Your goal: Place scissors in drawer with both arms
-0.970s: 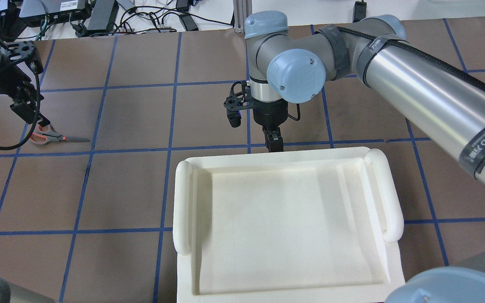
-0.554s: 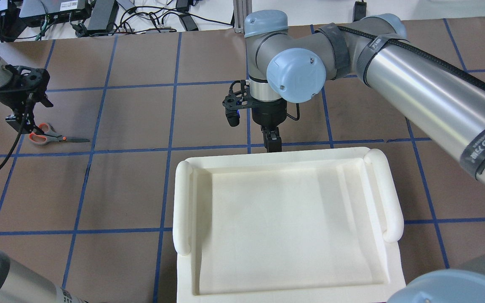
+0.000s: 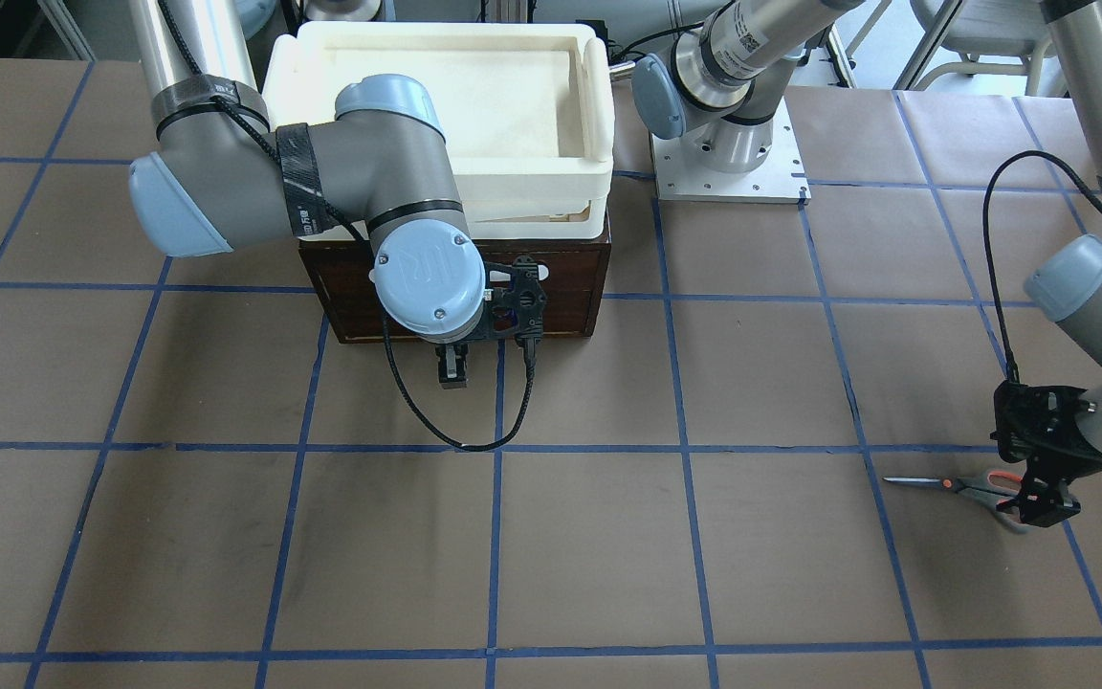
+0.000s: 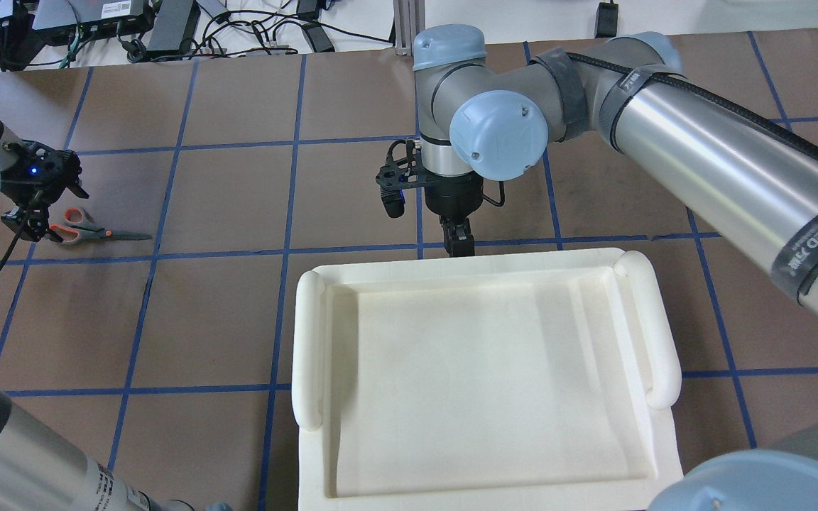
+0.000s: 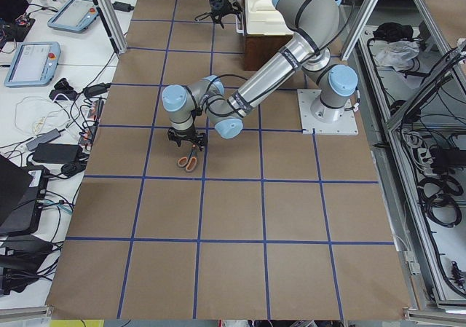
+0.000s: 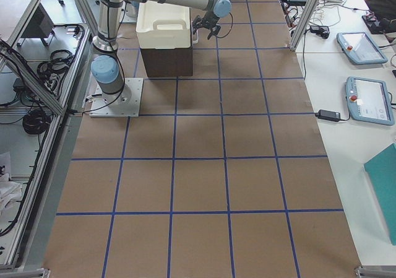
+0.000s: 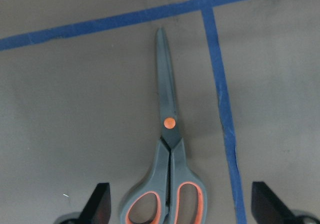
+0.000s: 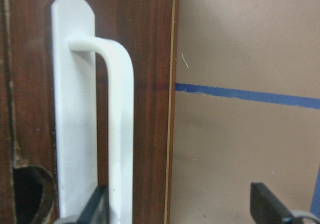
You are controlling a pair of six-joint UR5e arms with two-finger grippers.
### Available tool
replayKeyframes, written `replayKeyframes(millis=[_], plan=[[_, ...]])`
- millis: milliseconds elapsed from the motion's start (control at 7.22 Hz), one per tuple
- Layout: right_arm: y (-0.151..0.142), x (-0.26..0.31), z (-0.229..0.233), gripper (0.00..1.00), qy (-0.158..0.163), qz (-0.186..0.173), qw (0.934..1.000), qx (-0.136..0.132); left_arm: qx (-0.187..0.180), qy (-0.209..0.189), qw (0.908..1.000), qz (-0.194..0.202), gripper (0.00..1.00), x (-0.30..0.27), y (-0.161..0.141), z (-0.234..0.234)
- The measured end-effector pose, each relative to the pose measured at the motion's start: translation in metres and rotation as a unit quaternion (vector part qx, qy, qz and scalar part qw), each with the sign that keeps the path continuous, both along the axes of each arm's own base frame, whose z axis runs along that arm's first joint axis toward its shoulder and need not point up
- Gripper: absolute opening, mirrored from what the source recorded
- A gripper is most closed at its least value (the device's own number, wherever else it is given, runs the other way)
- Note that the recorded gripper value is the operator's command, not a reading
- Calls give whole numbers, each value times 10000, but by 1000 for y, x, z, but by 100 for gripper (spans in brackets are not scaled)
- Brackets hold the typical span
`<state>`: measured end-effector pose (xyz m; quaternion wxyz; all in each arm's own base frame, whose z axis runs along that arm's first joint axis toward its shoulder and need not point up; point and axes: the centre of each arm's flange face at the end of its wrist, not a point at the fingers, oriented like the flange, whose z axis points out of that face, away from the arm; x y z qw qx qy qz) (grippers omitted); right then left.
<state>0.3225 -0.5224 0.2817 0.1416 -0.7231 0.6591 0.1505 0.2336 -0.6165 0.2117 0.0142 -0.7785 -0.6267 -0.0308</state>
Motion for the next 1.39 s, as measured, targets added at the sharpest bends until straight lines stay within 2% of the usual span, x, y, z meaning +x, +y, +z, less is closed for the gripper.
replayKeyframes(millis=[416, 554, 1108, 1386], plan=[[-4, 1, 0, 100, -49, 23, 9999, -138, 110, 35, 9999, -17, 98, -1, 6, -26], [-6, 2, -1, 100, -69, 32, 9998, -188, 26, -22, 10000, -14, 95, -1, 8, -30], [-15, 4, 4, 100, -170, 55, 9987, -483, -98, -99, 9999, 82, 98, -1, 10, -34], [-19, 5, 10, 100, -195, 64, 9977, -644, -346, -252, 9989, 209, 98, -5, 17, -38]])
